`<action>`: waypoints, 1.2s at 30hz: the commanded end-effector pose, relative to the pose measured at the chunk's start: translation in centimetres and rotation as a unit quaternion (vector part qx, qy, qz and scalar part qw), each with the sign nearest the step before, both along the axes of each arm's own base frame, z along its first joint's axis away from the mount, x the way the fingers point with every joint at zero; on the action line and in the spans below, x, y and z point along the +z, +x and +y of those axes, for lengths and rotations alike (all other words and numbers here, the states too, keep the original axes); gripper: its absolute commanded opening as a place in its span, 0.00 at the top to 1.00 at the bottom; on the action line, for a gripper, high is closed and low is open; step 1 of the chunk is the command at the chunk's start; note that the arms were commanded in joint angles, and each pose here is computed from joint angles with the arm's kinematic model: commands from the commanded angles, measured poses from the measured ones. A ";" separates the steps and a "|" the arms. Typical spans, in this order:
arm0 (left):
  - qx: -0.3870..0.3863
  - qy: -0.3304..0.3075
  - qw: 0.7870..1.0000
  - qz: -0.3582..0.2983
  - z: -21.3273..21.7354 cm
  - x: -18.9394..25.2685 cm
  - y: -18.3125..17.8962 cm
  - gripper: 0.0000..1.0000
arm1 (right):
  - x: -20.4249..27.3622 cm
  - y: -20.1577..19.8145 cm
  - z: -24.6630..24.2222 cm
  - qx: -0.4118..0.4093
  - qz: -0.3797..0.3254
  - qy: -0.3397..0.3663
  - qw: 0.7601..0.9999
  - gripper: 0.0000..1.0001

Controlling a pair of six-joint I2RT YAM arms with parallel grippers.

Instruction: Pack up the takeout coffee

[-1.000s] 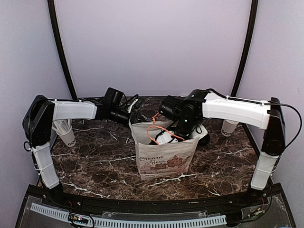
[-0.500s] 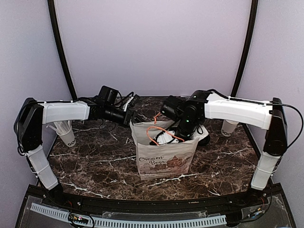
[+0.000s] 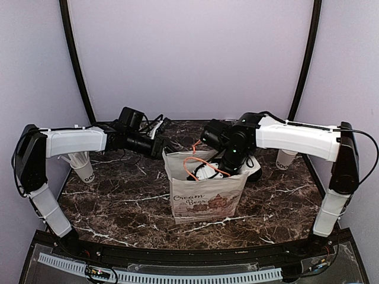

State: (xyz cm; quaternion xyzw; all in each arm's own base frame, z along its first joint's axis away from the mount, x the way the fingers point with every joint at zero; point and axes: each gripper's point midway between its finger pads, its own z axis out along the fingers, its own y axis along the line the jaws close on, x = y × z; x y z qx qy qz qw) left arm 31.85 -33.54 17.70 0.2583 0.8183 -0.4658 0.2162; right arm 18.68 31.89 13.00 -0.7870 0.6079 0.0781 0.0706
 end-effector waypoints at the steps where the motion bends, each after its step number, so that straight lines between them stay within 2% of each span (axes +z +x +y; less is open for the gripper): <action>1: 0.003 -0.004 1.000 -0.008 0.3 1.6 -0.7 0.51 | -2.7 -2.5 -2.5 -0.007 0.069 -0.077 0.995 0.41; 6: 0.005 0.005 1.000 -0.004 0.5 1.3 -0.9 0.51 | -1.2 -2.1 -2.0 -0.004 0.050 -0.060 0.997 0.36; 8: 0.007 0.009 1.000 -0.002 0.6 1.2 -1.0 0.51 | -0.7 -2.1 -1.8 -0.002 0.044 -0.055 0.997 0.30; 9: 0.007 0.011 1.000 -0.001 0.6 1.2 -1.1 0.51 | -0.5 -2.1 -1.8 -0.002 0.043 -0.054 0.998 0.23; 10: 0.009 0.013 1.000 -0.001 0.7 1.1 -1.1 0.51 | -0.2 -2.1 -1.7 0.000 0.042 -0.051 0.998 0.05; 11: 0.009 0.014 1.000 0.000 0.7 1.1 -1.1 0.51 | 0.1 -2.1 -1.6 0.000 0.043 -0.049 0.998 0.02; 27: 0.006 0.020 1.000 -0.007 0.6 1.6 -0.8 0.51 | 5.7 -2.1 -0.4 0.014 0.014 0.004 1.000 0.01; 36: 0.005 0.006 0.998 -0.065 0.9 6.4 -1.0 0.50 | 7.9 -2.8 -0.3 0.032 0.016 0.032 0.999 0.01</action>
